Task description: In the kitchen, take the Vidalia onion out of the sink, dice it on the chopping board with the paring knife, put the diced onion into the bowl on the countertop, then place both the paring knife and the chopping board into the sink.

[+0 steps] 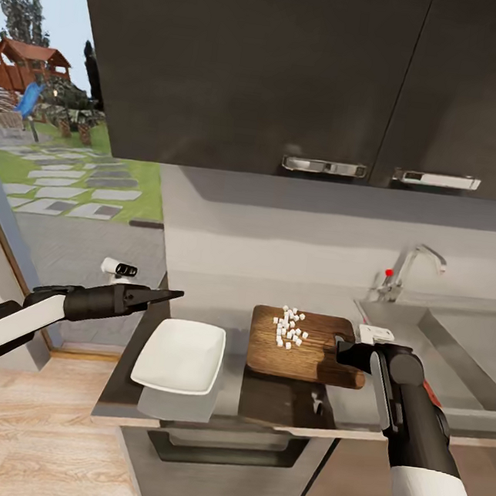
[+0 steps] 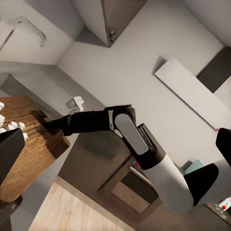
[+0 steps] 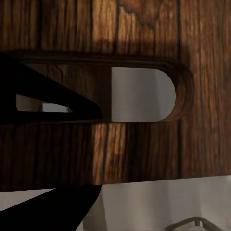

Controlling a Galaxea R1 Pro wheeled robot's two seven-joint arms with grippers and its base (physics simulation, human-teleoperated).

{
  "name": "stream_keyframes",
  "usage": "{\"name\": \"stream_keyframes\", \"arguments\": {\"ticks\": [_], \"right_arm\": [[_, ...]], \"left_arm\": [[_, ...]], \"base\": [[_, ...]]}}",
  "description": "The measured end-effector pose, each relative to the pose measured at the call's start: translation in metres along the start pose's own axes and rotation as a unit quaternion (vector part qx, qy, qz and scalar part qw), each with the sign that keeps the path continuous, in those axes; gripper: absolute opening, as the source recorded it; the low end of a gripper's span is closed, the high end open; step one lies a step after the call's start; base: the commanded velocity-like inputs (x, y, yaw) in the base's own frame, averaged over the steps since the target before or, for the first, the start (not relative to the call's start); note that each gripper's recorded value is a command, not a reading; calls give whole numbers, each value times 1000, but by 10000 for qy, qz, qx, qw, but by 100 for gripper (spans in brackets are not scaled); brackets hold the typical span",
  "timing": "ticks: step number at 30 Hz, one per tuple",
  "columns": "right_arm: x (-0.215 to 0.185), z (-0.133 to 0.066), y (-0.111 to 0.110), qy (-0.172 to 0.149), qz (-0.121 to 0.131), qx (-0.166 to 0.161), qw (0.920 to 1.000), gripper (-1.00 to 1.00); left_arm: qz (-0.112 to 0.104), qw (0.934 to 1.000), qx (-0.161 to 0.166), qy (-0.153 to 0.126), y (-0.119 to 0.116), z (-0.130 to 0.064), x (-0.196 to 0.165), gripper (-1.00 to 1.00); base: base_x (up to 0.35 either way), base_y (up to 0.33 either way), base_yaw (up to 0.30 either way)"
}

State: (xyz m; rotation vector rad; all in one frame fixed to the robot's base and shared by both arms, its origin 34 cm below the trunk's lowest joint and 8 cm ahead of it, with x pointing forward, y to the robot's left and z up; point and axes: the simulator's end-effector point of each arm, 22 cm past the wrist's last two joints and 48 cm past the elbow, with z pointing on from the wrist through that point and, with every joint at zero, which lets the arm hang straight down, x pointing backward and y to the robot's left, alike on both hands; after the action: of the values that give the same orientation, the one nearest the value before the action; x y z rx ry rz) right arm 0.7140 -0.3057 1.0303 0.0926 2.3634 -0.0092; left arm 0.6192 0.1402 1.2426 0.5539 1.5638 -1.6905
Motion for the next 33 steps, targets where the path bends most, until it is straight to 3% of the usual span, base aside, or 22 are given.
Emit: {"name": "stream_keyframes", "arguments": {"ticks": [10, 33], "right_arm": [[-7, -7, 0, -83, 6, -6, 10000, -100], [-20, -24, 0, -253, 15, -13, 9997, -100]], "left_arm": [[80, 10000, 20, -5, -9, 1, -4, 100], [254, 9997, 62, -11, -27, 2, -11, 100]], "base": [[0, 0, 46], [0, 0, 139]]}}
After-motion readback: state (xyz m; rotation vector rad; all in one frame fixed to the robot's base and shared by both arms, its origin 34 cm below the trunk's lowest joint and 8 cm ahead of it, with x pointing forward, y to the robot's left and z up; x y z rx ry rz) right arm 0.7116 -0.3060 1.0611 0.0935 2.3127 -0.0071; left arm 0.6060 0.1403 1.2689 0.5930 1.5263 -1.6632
